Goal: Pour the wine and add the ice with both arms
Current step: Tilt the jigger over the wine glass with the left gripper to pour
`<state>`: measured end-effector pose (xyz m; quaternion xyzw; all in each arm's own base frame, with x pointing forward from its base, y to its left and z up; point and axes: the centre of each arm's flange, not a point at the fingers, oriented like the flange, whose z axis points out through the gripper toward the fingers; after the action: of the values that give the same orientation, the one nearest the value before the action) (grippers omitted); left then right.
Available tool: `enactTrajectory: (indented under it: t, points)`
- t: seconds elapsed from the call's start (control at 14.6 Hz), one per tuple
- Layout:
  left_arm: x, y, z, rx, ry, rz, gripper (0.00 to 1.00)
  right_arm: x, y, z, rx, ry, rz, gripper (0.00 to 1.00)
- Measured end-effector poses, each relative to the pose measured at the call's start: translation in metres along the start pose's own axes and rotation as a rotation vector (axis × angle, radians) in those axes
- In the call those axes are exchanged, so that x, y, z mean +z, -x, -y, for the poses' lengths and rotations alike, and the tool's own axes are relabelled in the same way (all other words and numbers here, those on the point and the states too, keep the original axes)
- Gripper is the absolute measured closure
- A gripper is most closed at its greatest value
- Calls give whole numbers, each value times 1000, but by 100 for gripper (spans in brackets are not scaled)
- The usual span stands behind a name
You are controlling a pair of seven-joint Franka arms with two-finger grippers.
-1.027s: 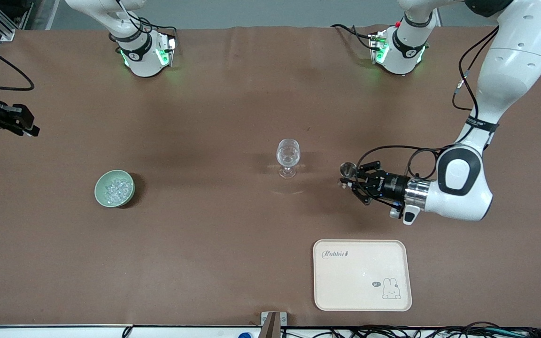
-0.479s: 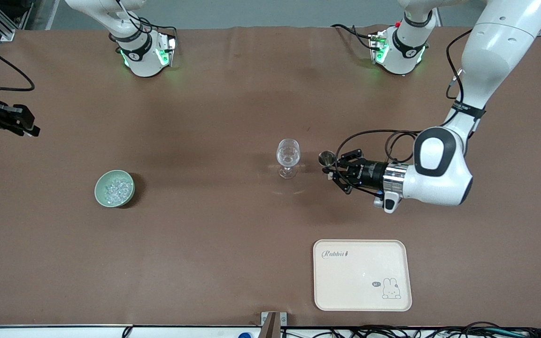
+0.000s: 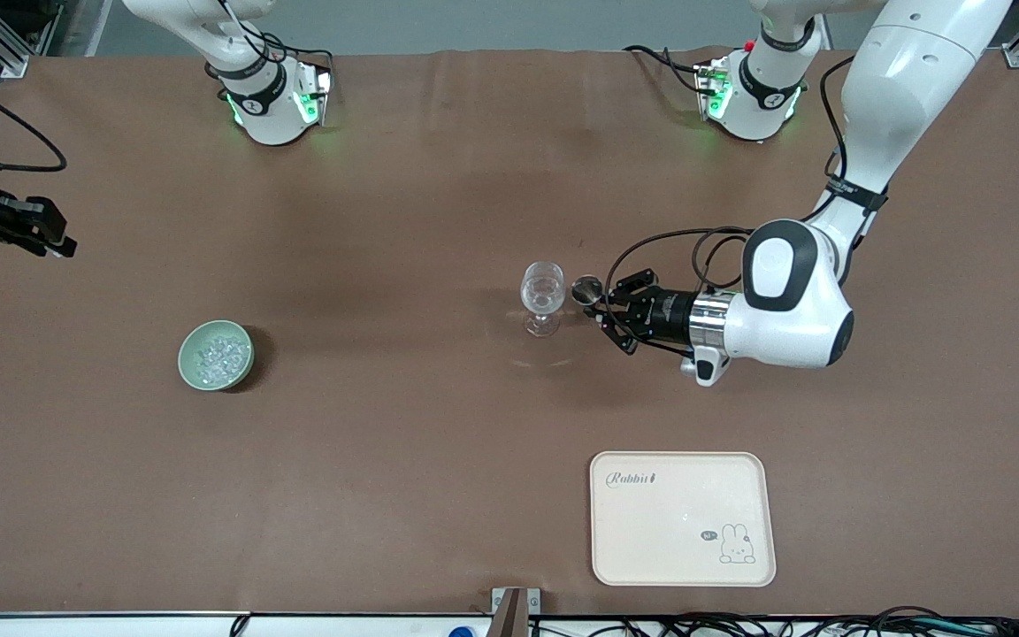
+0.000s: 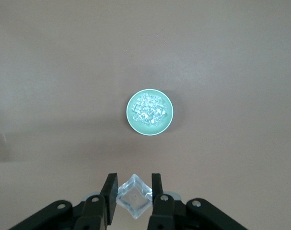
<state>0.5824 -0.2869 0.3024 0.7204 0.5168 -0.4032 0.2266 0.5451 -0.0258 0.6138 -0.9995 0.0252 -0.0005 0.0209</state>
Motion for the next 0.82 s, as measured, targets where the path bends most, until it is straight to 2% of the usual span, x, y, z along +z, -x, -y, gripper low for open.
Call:
enactTrajectory:
  t: [0.48, 0.82]
  points:
    - [19, 21, 18, -26, -4, -60, 78, 2, 0, 20, 16, 1, 4, 67]
    - [27, 34, 22, -58, -30, -166, 78, 9, -4, 20, 18, 2, 13, 67]
